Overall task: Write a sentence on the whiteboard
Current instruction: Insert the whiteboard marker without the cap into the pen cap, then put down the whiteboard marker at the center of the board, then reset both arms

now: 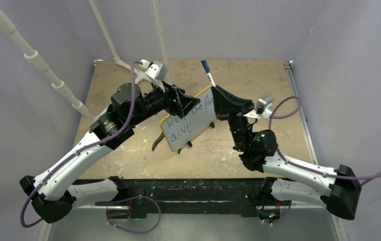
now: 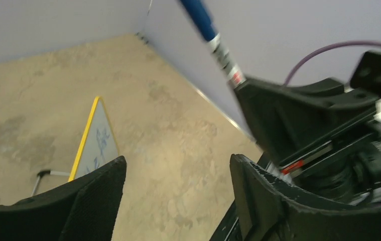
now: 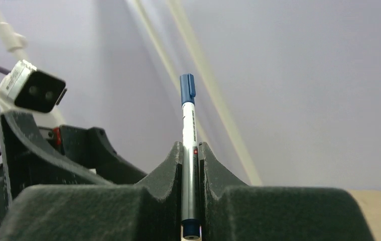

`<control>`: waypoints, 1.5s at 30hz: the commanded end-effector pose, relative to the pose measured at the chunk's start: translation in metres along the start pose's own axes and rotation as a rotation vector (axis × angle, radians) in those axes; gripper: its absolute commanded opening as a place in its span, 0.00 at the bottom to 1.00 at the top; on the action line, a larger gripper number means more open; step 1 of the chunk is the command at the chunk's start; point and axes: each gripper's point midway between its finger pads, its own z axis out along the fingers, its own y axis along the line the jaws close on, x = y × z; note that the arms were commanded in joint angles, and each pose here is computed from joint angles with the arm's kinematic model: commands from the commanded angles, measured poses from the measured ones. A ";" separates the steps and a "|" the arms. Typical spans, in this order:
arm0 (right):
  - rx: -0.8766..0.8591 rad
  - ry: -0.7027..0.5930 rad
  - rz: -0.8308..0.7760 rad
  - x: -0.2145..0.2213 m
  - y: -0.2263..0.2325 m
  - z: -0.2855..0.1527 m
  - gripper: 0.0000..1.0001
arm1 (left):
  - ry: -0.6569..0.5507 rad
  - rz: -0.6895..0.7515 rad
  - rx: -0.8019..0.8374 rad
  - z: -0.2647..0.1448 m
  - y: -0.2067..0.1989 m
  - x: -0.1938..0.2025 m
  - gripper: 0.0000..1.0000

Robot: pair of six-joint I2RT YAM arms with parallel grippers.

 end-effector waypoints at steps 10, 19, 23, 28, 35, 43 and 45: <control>0.586 0.419 -0.339 0.030 -0.165 -0.086 0.00 | 0.127 0.122 -0.352 -0.008 0.106 0.006 0.87; 0.724 0.558 -0.265 0.079 -0.240 -0.135 0.00 | 0.058 0.157 -0.905 -0.080 0.248 0.016 0.88; 0.772 0.565 -0.234 0.095 -0.260 -0.155 0.00 | 0.068 0.219 -1.055 -0.112 0.270 0.035 0.88; 0.831 0.606 -0.208 0.114 -0.279 -0.178 0.03 | 0.074 0.234 -1.065 -0.124 0.270 0.046 0.88; 0.883 0.615 -0.201 0.119 -0.288 -0.193 0.42 | 0.098 0.211 -1.053 -0.121 0.271 0.054 0.89; 0.825 0.590 -0.247 0.089 -0.271 -0.166 0.96 | 0.075 0.172 -1.060 -0.123 0.272 0.051 0.92; 0.789 0.588 -0.266 0.076 -0.262 -0.154 0.99 | 0.056 0.169 -1.077 -0.128 0.272 0.047 0.92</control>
